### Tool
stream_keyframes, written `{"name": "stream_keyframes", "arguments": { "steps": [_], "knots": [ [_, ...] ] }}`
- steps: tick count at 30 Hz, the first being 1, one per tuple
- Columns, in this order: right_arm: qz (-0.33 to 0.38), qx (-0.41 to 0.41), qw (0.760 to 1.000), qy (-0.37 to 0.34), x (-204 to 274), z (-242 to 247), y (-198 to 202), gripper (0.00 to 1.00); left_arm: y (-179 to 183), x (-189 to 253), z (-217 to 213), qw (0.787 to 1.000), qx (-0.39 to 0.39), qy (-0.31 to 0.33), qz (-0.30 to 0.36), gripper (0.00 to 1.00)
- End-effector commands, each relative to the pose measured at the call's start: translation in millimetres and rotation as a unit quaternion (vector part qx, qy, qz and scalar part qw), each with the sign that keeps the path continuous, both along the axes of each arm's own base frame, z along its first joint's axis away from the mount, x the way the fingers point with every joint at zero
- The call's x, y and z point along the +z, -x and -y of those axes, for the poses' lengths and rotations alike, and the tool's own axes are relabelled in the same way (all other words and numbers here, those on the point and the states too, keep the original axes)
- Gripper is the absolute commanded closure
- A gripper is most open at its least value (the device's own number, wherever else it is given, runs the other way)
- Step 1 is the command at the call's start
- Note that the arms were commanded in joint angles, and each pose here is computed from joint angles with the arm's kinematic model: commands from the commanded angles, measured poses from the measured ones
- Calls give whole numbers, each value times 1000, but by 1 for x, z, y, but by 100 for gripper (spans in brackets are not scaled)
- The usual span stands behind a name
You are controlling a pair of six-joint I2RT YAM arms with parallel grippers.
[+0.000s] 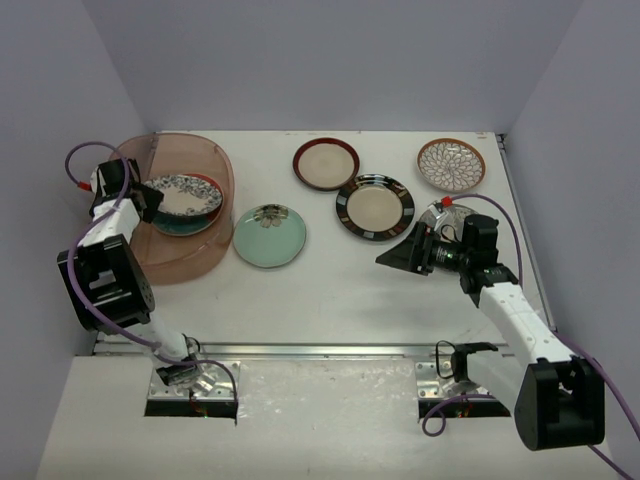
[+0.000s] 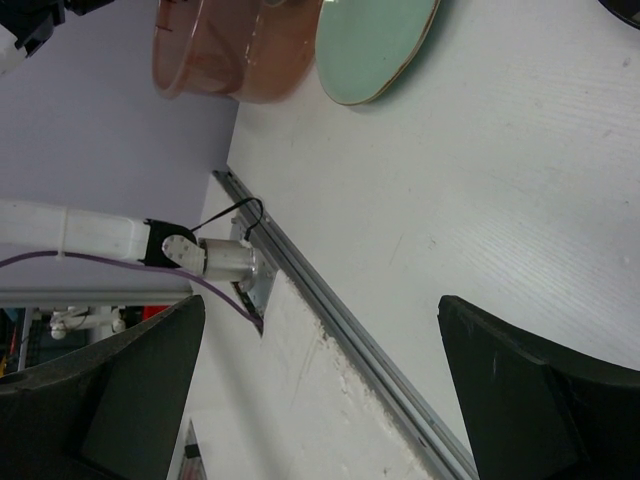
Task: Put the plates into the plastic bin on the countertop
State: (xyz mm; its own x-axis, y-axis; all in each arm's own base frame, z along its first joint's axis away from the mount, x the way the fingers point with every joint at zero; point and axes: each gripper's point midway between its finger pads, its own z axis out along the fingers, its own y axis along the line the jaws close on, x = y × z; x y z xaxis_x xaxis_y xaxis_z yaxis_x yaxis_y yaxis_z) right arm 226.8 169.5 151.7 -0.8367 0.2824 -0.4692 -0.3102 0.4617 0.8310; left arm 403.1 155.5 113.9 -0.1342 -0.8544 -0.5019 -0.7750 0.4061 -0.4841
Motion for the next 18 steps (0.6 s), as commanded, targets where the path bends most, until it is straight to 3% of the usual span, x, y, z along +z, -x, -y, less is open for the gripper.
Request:
{"name": "stream_keyframes", "arguments": {
  "steps": [1,6,7,8,15,18],
  "knots": [
    [18,4,1000,-10,5,-1,-3,1,-26,40,-5,997,-6,-18,80,49],
    [14,2,1000,-23,6,-3,-5,1,-17,23,-8,999,6,-15,43,21],
    [13,2,1000,-23,6,-3,-5,1,-18,16,-8,999,2,-13,31,8],
    [11,0,1000,-22,5,-3,-6,1,-21,15,-9,1000,-1,-13,25,1],
    [-16,-27,999,26,-20,6,-12,1,-36,-23,13,997,-57,7,-56,0],
    [-20,-31,999,35,-23,8,-11,1,-31,-29,9,995,-37,-2,-89,0]
  ]
}}
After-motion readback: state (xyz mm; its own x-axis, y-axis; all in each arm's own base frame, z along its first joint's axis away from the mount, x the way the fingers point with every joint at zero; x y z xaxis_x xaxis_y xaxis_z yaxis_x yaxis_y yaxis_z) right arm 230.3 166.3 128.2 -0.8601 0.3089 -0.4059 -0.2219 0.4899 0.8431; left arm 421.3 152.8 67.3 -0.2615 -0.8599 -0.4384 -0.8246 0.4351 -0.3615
